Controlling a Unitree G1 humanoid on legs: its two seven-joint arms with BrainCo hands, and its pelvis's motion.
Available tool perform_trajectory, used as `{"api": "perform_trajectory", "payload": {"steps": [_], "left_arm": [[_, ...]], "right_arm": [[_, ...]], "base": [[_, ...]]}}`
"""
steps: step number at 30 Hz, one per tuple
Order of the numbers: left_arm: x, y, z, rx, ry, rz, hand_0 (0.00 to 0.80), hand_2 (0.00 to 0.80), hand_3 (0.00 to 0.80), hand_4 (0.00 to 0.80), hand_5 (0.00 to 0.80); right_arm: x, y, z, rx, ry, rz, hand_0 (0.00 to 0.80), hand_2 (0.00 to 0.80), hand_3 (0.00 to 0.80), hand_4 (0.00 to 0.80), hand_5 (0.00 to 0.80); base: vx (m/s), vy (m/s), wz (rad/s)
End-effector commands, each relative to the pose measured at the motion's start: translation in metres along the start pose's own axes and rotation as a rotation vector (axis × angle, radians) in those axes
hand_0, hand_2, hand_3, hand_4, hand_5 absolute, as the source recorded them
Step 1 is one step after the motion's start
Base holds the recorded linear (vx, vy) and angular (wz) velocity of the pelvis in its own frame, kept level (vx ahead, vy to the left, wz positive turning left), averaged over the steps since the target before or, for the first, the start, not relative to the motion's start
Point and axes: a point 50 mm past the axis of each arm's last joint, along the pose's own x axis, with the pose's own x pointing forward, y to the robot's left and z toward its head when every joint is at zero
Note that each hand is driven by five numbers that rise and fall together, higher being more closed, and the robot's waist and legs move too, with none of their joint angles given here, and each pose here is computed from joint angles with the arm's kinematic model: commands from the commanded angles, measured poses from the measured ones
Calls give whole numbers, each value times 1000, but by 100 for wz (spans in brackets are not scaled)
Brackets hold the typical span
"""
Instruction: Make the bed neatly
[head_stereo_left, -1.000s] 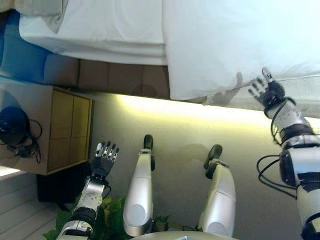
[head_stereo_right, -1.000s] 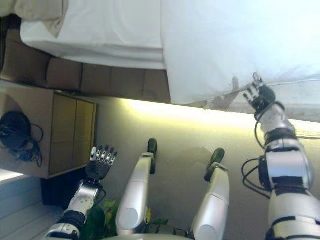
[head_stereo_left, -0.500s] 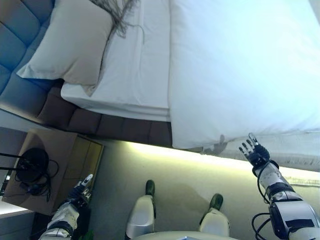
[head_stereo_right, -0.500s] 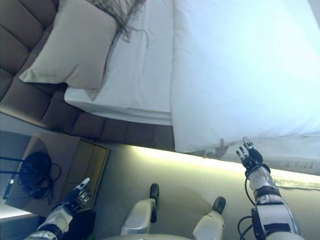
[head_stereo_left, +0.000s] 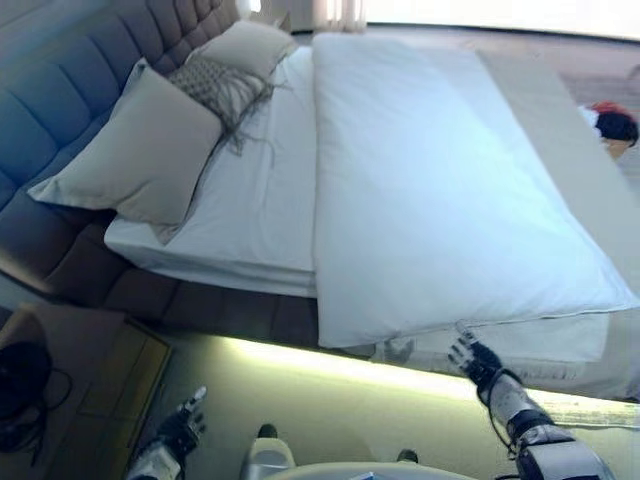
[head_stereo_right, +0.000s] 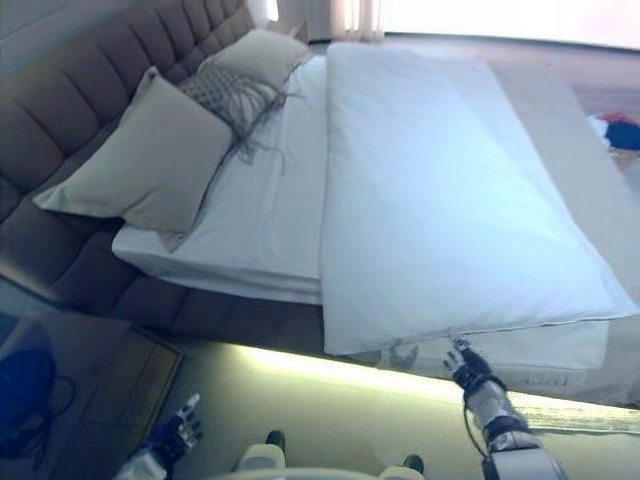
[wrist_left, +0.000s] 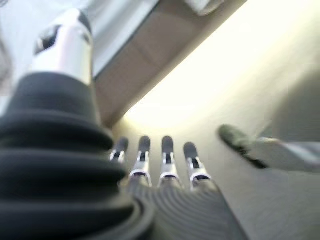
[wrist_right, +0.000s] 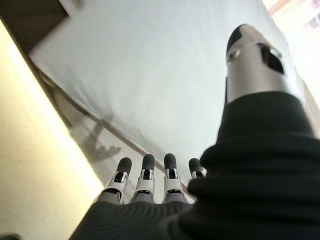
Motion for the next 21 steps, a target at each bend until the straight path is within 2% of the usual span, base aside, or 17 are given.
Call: {"api": "perform_trajectory", "payload": {"steps": [1,3,6,10,16,21], "left_arm": [[-1,5,-2,16,-11,21,0,0,0,0,0],[0,-1,-3,29,-6,1,0,0,0,0,0],[-2,8,-3,23,-21,20,0,0,0,0,0],[1,2,13,20,-58,10,0,0,0,0,0],[7,-20,51,68,-123,-46,0,0,0,0,0],[5,-9,43,77,-114,-27,0,0,0,0,0]], "right_arm": [[0,0,10,10,-37,7,0,0,0,0,0],[0,-8,3,43,-22,-24,0,0,0,0,0],[0,-9,-3,62,-4,-48,0,0,0,0,0],[-1,-9,-19,69,20,-44,0,0,0,0,0],[9,28,-1,57,-55,45,0,0,0,0,0],[9,30,9,36,-79,54,0,0,0,0,0]], "base": [[273,158,-6],[297,128,-34],[273,114,-80],[204,22,27],[12,-74,7],[118,8,-4]]}}
